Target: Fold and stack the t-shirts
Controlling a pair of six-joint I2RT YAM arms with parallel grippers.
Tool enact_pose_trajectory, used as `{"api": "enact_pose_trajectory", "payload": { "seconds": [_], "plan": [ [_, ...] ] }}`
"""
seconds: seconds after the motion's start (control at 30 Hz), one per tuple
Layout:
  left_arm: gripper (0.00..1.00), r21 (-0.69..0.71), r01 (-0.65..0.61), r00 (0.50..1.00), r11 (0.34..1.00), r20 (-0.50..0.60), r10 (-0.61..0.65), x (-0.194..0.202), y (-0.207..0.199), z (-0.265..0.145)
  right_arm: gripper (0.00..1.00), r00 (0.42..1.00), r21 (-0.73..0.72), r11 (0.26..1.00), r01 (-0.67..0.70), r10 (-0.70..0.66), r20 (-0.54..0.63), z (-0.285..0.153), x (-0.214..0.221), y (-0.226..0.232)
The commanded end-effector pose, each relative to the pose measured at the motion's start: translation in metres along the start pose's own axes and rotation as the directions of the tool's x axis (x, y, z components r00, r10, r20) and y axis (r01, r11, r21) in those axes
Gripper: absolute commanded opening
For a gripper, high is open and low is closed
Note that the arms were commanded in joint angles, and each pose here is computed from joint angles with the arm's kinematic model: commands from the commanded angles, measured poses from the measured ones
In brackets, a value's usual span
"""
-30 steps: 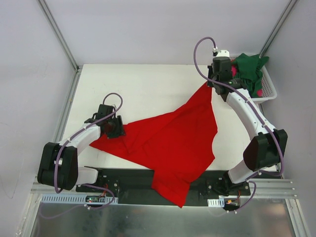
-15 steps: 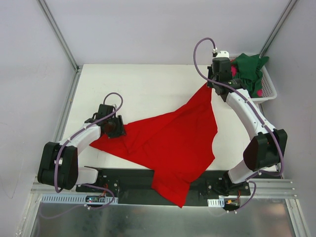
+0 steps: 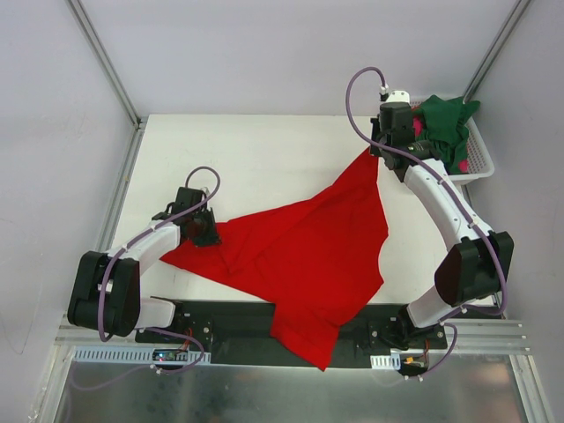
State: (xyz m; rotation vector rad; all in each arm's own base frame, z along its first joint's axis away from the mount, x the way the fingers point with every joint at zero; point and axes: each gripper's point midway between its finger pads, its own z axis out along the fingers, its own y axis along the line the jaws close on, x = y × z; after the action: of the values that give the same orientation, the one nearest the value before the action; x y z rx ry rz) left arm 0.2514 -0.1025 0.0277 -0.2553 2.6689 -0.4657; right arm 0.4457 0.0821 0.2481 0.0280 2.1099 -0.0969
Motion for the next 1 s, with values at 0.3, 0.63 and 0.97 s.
{"api": "enact_pose_trajectory", "payload": {
  "seconds": [0.3,0.63,0.97],
  "plan": [
    [0.00,0.127,-0.084,0.988,0.988,0.142,0.066,-0.031,-0.035,-0.033,0.01,0.997,-0.013,1.000,-0.019,0.020,0.068,-0.023,-0.019,-0.004],
    [0.00,0.205,-0.311,0.850,0.928,0.496,0.175,-0.107,-0.100,-0.166,0.01,0.989,-0.043,0.999,-0.031,0.037,0.145,-0.067,-0.036,-0.015],
    [0.00,0.176,-0.444,0.723,0.878,0.650,0.235,-0.116,-0.119,-0.245,0.01,0.959,-0.110,0.993,-0.052,0.080,0.272,-0.146,-0.069,-0.030]
  ]
}}
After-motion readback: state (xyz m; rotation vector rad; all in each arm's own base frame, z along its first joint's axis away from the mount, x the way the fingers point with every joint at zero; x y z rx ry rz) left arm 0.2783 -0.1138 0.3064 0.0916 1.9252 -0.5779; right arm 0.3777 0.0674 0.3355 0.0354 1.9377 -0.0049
